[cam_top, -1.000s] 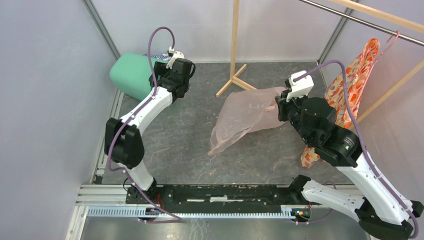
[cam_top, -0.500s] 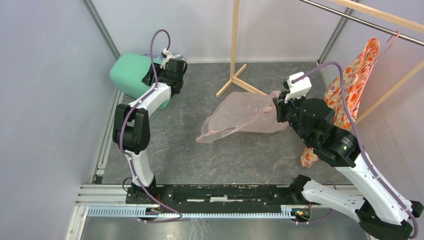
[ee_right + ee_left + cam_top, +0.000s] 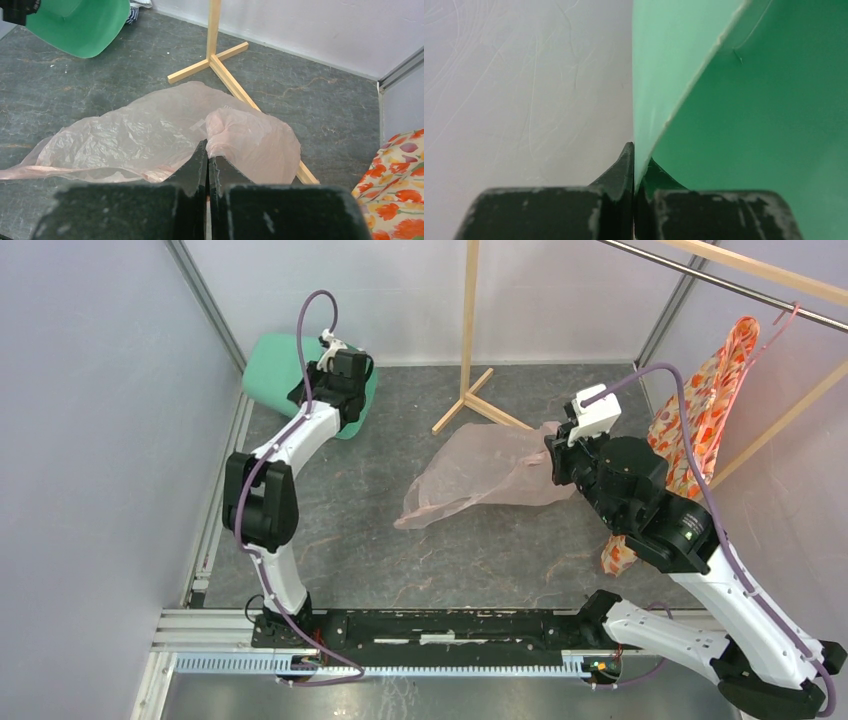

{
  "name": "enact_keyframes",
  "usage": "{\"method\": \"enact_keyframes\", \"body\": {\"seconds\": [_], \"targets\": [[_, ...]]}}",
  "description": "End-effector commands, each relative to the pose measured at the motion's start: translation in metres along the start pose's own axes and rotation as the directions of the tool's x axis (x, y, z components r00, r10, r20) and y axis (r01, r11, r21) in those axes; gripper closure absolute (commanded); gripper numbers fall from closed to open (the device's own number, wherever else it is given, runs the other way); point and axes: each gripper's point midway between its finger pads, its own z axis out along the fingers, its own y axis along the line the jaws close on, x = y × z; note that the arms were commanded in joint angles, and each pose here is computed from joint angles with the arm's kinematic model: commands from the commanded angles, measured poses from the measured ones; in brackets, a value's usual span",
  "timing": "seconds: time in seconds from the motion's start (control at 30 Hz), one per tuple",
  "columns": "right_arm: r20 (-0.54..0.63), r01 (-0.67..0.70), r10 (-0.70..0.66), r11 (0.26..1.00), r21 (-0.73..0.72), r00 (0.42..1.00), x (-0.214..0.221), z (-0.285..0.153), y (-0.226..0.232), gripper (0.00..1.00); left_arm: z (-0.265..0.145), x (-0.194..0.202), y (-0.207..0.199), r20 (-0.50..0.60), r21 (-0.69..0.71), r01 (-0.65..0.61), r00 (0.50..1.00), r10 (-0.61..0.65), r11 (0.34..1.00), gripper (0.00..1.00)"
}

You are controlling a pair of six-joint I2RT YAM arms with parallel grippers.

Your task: Put the trash bags into the trash bin

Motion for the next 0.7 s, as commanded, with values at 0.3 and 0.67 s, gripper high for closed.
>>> {"method": "enact_keyframes", "body": {"seconds": [0.3, 0.67], "targets": [[0.041, 0.05, -0.055, 0.993, 0.107, 0.998, -0.025, -0.006, -0.023, 1.0, -0.116, -0.038, 0.047, -0.067, 0.438, 0.302, 0.95, -0.304, 0.847, 0.98], [0.151, 0.02, -0.047, 0.984, 0.176, 0.988, -0.072, -0.028, -0.045, 1.0, -0.187, -0.023, 0.029, -0.266, 0.731, 0.365, 0.93, -0.252, 0.576, 0.98]]}}
